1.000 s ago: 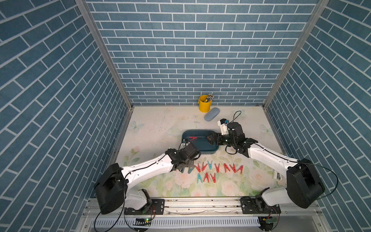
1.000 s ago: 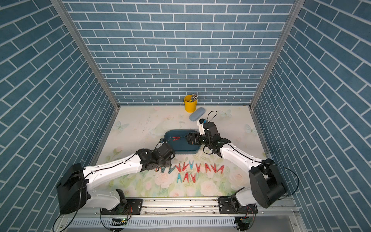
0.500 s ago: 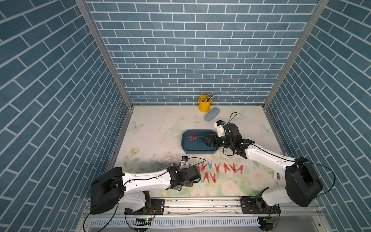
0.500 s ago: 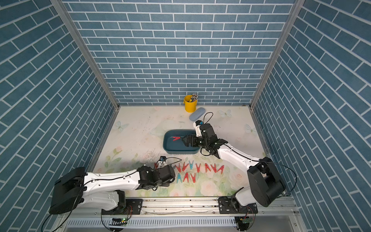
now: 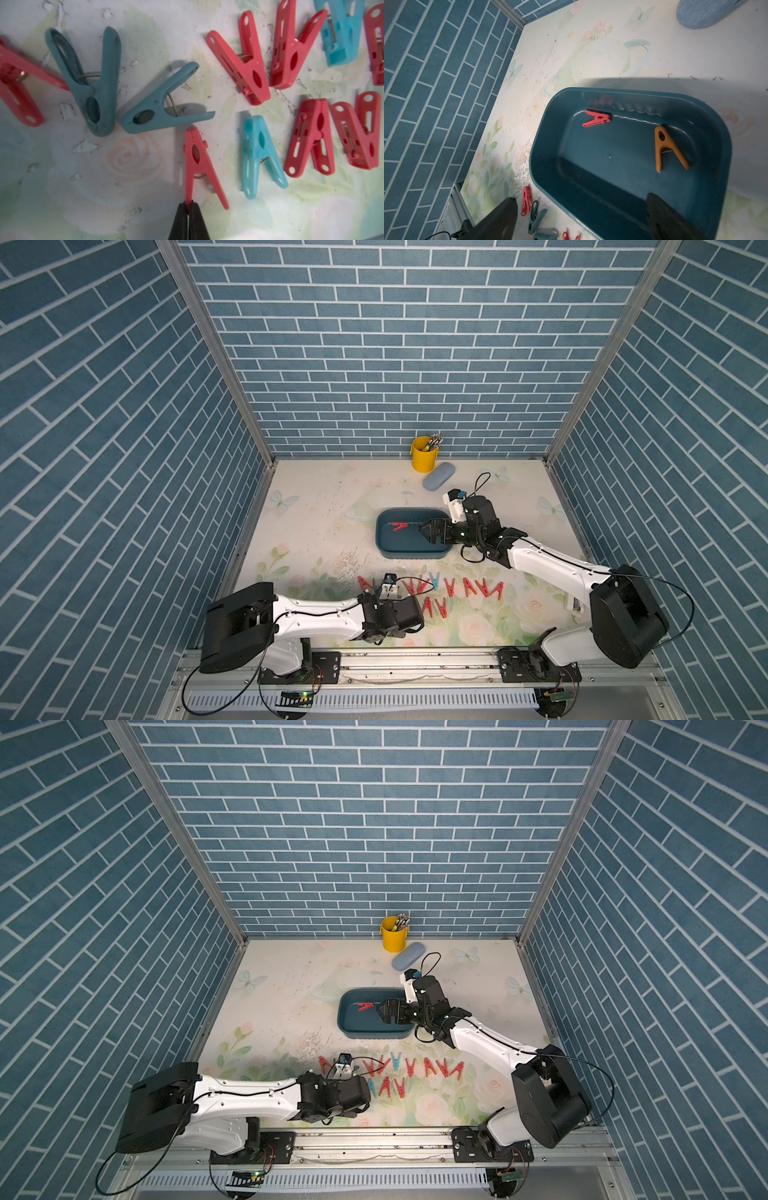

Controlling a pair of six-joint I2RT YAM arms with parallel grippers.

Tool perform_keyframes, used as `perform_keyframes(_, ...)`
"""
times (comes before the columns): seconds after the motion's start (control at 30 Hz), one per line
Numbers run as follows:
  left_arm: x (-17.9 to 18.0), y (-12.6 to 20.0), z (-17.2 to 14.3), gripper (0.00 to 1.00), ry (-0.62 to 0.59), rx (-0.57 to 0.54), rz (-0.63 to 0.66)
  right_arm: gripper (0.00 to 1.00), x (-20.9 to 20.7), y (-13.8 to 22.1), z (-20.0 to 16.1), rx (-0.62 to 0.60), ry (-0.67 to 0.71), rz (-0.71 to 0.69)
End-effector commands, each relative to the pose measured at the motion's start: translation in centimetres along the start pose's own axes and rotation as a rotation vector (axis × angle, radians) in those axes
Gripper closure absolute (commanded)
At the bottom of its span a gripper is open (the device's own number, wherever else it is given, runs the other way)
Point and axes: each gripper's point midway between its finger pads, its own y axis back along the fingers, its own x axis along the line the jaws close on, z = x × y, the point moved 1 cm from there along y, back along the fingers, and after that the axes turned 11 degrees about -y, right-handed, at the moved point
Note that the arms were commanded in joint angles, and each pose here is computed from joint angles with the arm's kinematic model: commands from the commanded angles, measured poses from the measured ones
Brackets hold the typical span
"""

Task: Take the clothespins out of the storage box
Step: Place the clothespin at the center of the board.

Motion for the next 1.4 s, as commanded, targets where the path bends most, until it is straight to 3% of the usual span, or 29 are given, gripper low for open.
perform_keyframes(0.0, 0.8, 0.4, -0.3, 1.00, 0.003, -0.003, 0.035, 0.01, 0.3, 0.2, -0.1, -0.010, -0.007, 0.010)
perform_keyframes(0.23, 1.2, 1.3, 0.0, 0.99, 0.062, -0.030, 0.020, 0.01, 0.5, 0.0, -0.1, -0.007, -0.007, 0.019)
perform_keyframes(0.57, 1.5, 0.4, -0.7, 0.92, 0.041, -0.010, 0.029, 0.01, 0.3, 0.0, -0.4, -0.004, -0.012, 0.017)
perform_keyframes(0.7, 1.1, 0.1, -0.7, 0.83, 0.033, -0.007, 0.028, 0.01, 0.1, 0.1, -0.4, -0.002, -0.010, -0.003)
perform_keyframes(0.8, 0.9, 0.1, -0.6, 0.68, 0.030, -0.010, 0.022, 0.01, -0.8, -0.1, -0.3, 0.000, -0.007, -0.060)
perform_keyframes(0.97, 0.9, 1.0, 0.4, 0.56, 0.034, -0.039, 0.029, 0.00, -1.9, -0.6, 0.0, 0.017, 0.012, -0.144)
perform_keyframes(1.17, 1.8, 4.1, 3.7, 0.37, 0.070, -0.133, 0.022, 0.31, -3.1, -2.0, 0.0, 0.074, 0.033, -0.234)
perform_keyframes(1.37, 4.1, 8.3, 8.5, 0.13, 0.173, -0.281, -0.030, 0.46, -4.2, -3.1, 0.3, 0.106, 0.057, -0.333)
